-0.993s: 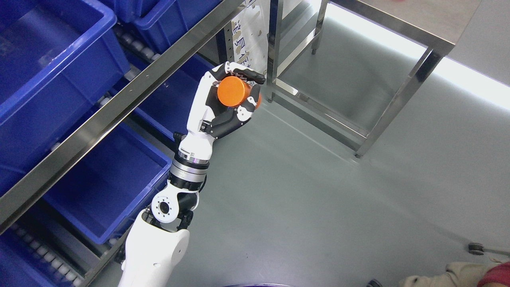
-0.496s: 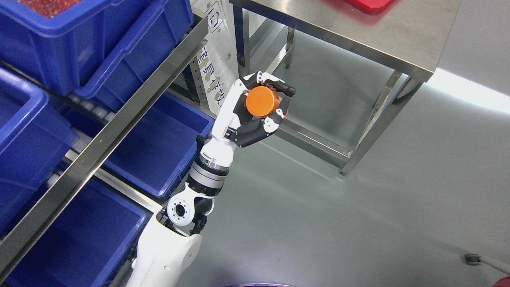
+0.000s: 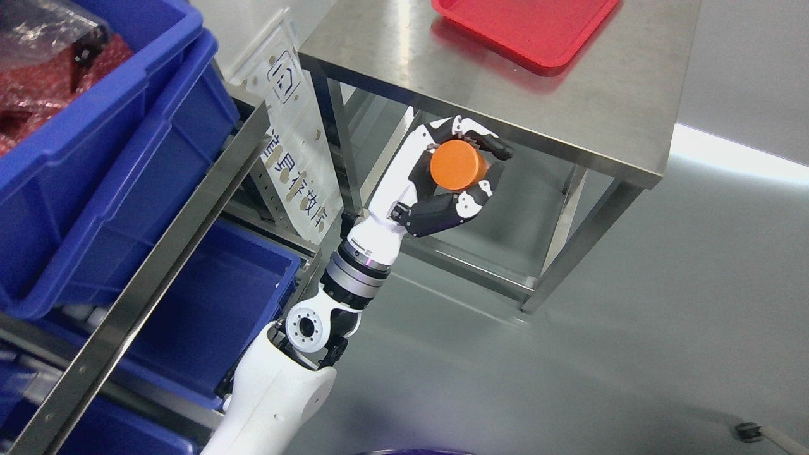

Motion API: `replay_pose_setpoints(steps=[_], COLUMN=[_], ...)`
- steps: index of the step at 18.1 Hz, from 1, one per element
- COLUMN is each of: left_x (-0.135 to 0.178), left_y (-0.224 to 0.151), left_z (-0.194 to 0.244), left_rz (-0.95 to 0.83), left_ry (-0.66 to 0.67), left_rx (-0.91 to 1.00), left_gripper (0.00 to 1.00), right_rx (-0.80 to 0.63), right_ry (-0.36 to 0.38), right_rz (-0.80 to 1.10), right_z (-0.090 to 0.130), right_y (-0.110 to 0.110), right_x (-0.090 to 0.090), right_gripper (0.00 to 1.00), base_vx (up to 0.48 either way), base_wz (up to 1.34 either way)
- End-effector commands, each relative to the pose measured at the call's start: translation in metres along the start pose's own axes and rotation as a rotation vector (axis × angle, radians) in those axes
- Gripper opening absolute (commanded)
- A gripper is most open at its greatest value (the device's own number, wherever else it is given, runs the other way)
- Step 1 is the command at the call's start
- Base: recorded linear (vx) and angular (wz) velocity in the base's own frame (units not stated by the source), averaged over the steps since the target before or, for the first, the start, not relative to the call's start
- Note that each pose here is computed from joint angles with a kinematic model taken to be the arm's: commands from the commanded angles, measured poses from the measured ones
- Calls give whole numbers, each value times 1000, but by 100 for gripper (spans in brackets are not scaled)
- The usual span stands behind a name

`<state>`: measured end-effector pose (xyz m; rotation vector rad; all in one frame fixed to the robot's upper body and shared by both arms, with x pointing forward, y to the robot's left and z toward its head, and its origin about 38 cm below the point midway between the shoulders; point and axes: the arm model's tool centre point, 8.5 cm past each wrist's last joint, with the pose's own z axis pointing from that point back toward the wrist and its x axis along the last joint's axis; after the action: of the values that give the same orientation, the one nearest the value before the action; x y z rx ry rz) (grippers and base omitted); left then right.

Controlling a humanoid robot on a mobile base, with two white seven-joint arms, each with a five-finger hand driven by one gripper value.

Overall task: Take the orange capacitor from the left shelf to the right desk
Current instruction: 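Lower the capacitor into the red tray and open the left hand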

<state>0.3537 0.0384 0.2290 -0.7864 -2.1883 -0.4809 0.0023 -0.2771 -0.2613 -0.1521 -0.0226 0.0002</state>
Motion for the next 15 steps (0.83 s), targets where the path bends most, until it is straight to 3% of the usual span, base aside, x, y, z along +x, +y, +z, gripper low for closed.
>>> replay_pose_setpoints(steps=[1, 8, 15], left_x=[-10, -20, -48], left_y=[-22, 9, 82], left_z=[-42, -93, -135], left_rz=[21, -62, -206], left_ry=[68, 188, 369], left_rx=[-169, -205, -117], left_gripper=[4, 4, 4], right_rx=[-17, -17, -17], right_ry=[5, 5, 5], right_rz=[-3, -3, -3], right_z=[-1, -1, -1], right_y=[-11, -11, -11], right_x=[-9, -9, -9], right_gripper=[100, 100, 100], base_vx=[304, 294, 265], base_wz=[-265, -206, -123])
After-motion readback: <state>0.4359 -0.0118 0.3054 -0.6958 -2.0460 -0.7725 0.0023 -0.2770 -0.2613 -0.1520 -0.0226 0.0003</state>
